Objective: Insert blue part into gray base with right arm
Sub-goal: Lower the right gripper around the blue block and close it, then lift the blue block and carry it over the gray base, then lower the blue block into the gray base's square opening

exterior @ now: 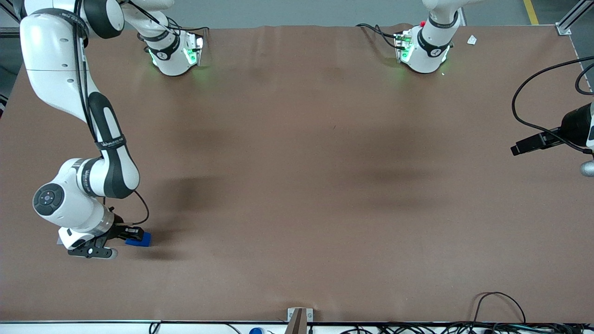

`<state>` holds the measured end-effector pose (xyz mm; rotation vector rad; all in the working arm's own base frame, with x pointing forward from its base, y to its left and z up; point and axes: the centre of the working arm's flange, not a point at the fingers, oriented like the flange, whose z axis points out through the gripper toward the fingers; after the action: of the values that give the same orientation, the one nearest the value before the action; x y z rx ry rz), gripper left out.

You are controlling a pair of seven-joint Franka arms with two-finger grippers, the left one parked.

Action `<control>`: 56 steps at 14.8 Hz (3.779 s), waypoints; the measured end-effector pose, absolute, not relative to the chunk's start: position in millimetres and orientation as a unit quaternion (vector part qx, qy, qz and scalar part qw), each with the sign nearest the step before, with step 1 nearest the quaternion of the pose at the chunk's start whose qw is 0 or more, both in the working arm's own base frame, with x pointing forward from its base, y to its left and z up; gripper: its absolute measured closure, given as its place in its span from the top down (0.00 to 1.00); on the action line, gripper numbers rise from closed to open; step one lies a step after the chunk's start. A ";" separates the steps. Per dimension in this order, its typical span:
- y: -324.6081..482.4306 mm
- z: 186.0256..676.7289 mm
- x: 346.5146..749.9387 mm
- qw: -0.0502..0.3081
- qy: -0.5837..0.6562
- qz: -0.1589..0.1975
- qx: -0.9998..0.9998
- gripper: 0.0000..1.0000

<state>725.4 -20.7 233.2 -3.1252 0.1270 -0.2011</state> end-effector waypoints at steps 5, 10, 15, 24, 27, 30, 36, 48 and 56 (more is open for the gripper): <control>-20.9 227.4 725.1 0.003 0.039 -0.061 -0.997 0.51; -25.0 243.4 734.0 0.002 0.041 -0.077 -0.996 0.51; -71.2 268.7 731.3 -0.002 0.039 -0.053 -0.998 0.51; -180.1 341.6 711.6 0.008 0.009 -0.030 -0.999 0.51; -197.4 334.7 707.2 0.021 0.022 -0.030 -0.999 0.51; -203.7 329.4 705.3 0.028 0.030 -0.028 -0.999 0.51; -205.4 313.3 706.7 0.028 0.031 -0.026 -0.999 0.51; -211.1 307.0 708.1 0.024 0.022 -0.035 -0.999 0.51; -219.9 301.8 710.4 0.016 0.025 -0.053 -0.998 0.51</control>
<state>710.4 -219.9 301.8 -3.1043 0.0774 -0.1660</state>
